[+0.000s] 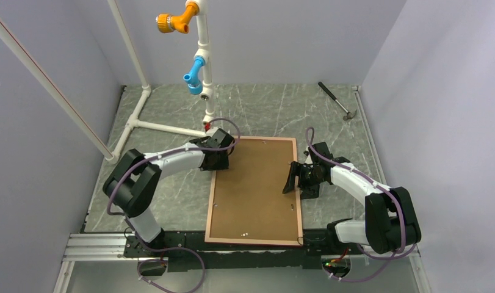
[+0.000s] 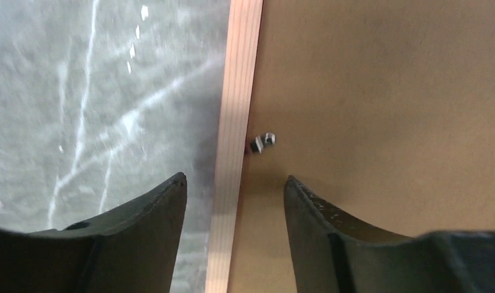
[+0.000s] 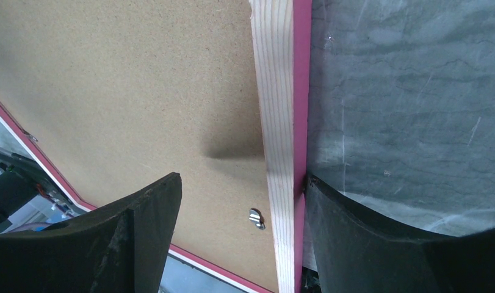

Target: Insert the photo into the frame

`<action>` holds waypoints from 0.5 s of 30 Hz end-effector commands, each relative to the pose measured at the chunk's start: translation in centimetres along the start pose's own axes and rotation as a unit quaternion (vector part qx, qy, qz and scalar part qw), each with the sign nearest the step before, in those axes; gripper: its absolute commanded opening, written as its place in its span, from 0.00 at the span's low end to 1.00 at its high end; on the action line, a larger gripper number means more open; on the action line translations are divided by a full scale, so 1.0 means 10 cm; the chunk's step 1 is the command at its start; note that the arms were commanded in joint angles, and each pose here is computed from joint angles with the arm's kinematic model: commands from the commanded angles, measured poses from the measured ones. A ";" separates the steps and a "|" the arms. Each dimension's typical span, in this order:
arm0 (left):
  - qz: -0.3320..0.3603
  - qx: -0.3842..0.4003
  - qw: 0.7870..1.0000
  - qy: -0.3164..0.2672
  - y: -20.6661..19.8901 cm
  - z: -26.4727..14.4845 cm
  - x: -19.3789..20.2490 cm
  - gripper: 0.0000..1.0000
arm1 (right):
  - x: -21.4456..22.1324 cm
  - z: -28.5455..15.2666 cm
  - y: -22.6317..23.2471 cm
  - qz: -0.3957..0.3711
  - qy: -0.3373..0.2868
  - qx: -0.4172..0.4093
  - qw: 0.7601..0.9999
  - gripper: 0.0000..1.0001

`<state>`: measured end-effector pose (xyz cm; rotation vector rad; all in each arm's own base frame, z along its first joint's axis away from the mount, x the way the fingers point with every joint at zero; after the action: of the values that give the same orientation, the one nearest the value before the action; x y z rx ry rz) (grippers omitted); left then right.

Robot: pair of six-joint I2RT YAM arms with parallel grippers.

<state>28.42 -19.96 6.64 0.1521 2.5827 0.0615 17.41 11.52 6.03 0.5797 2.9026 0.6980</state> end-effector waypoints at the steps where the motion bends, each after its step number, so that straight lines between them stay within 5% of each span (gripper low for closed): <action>1: -0.020 0.048 0.999 -0.013 -0.06 -0.28 0.08 0.68 | -0.04 0.07 0.04 -0.017 -0.013 -0.015 1.000 0.76; 5: -0.044 0.078 0.996 -0.022 -0.02 -0.44 0.19 0.76 | -0.03 0.06 0.04 -0.015 -0.013 -0.016 1.000 0.75; 15: -0.085 0.137 0.987 -0.010 0.03 -0.58 0.55 0.76 | -0.04 -0.02 -0.03 -0.010 -0.044 0.044 0.998 0.73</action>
<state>21.54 -18.47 8.37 0.0803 2.5757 -0.2372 17.33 11.51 6.01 0.5668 2.8960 0.6487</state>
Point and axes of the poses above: each gripper's point midway between its finger pads, its own z axis out along the fingers, its own y axis along the line the jaws close on, x = y × z, the point moved 4 cm from there along -z, back along the fingers, and after that the axes turned 12 degrees about z, right-handed, at the moved point
